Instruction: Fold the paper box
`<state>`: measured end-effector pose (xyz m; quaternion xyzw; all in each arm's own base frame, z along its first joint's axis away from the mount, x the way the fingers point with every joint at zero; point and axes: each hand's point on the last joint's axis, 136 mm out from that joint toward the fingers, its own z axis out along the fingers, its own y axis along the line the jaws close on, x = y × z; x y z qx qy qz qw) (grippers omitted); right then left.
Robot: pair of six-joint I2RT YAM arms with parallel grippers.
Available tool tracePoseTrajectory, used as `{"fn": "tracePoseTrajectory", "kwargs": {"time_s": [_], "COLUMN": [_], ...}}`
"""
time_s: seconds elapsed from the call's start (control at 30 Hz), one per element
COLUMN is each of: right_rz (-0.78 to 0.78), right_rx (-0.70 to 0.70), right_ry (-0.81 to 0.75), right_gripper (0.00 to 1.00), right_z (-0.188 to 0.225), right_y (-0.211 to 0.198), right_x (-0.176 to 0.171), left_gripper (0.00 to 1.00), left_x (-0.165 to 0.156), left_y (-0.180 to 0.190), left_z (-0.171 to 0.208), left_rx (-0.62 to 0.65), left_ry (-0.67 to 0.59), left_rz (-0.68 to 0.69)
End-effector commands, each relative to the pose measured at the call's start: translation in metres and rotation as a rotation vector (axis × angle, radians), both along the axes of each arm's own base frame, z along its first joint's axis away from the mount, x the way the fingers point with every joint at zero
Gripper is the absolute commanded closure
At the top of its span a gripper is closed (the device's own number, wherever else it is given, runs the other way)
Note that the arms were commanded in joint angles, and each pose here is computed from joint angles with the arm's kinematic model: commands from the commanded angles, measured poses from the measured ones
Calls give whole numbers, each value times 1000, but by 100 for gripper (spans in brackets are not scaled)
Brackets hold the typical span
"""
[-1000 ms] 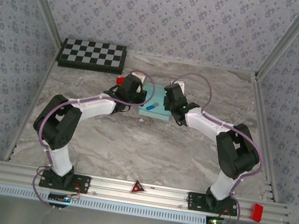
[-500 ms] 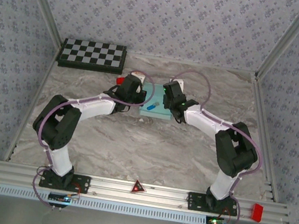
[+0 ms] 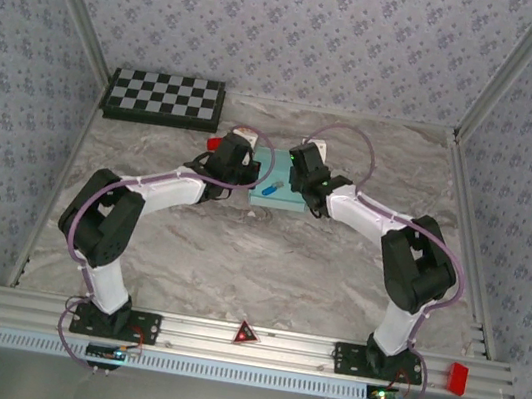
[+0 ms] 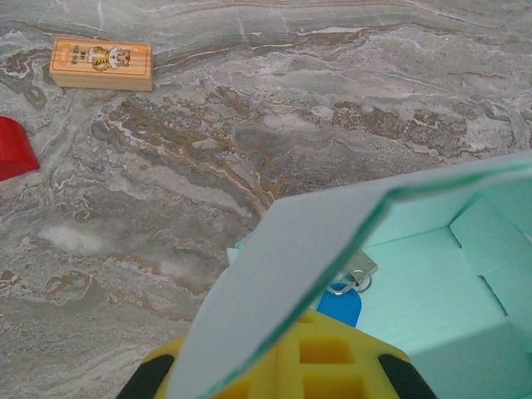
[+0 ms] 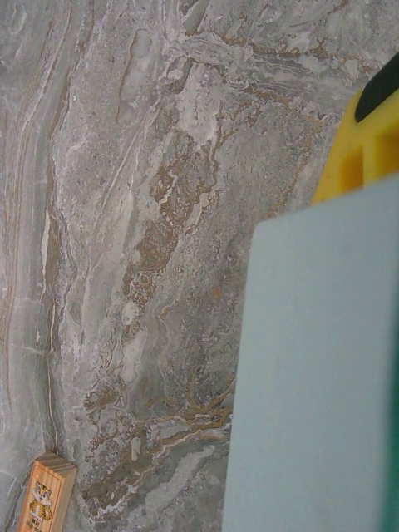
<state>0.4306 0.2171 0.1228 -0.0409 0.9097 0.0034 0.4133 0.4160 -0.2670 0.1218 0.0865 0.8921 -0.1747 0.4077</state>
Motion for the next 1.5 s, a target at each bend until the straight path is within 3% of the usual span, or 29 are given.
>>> {"fn": "tracePoseTrajectory", "kwargs": {"time_s": [0.0, 0.93, 1.47], "right_rz": [-3, -29, -33], "right_rx": [28, 55, 60], "right_ry": [-1, 26, 34], "right_gripper": [78, 74, 83], "right_z": [3, -3, -7], "right_y": [8, 11, 12], "right_x": [4, 7, 6], "left_gripper": [97, 95, 99], "left_x": [-9, -9, -7], "left_y": [-10, -13, -21], "left_z": [6, 7, 10], "left_rx": [-44, -67, -103], "left_ry": [13, 11, 23], "left_rz": [-39, -39, -49]}}
